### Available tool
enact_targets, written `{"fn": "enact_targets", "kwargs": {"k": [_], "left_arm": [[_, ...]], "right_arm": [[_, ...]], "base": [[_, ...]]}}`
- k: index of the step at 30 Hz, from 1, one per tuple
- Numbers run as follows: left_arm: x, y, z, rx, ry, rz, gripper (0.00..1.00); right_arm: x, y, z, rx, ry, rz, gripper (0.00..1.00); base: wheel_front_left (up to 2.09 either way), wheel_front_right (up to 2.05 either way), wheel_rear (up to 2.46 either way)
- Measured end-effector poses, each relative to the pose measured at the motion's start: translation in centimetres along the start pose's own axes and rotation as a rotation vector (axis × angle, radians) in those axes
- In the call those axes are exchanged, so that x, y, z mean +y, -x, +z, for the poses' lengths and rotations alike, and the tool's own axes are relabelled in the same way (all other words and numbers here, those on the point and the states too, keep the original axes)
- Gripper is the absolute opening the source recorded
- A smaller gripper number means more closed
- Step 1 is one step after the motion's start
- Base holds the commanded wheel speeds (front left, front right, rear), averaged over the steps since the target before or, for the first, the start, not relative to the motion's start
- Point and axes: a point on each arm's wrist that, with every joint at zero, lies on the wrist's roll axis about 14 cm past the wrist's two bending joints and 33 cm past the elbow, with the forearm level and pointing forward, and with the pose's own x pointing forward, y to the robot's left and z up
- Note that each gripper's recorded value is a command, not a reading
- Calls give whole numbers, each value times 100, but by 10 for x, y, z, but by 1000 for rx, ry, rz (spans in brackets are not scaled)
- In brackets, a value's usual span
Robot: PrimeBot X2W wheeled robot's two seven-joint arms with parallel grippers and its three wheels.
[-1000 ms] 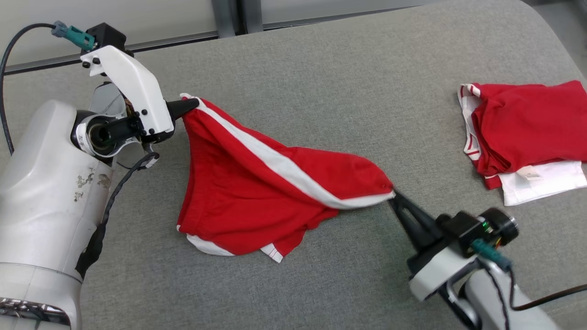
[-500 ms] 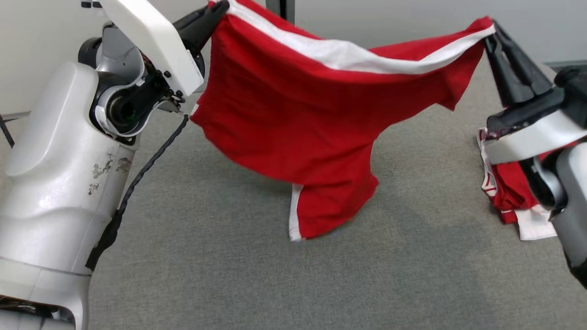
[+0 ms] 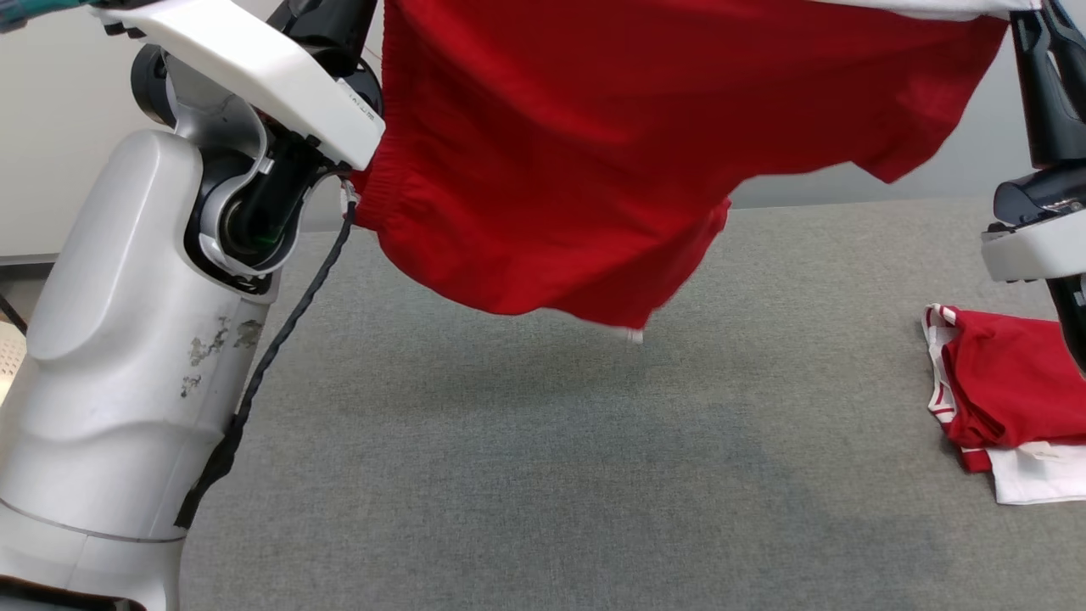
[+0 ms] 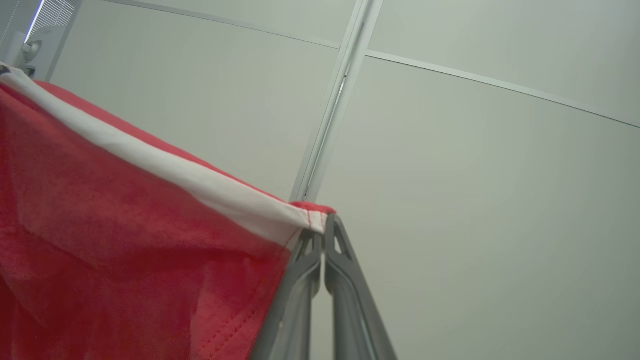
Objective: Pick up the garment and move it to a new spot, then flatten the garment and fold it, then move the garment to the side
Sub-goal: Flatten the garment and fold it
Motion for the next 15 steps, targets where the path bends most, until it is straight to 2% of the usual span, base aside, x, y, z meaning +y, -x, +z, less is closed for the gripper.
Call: {"fn": "enact_targets", "kwargs": {"k": [3, 10, 15], "left_arm": [[5, 3, 2, -41, 31, 28, 0], [26, 4, -26, 14, 53, 57, 0], [58, -11, -39, 50, 22, 99, 0]], "right_arm": [[-1, 3, -5, 22, -7, -19, 0], [15, 4, -50, 169, -44, 6, 0], [20, -29, -64, 198, -34, 51, 0]], "base": [[0, 0, 0], [0, 0, 0], [0, 0, 0]]}}
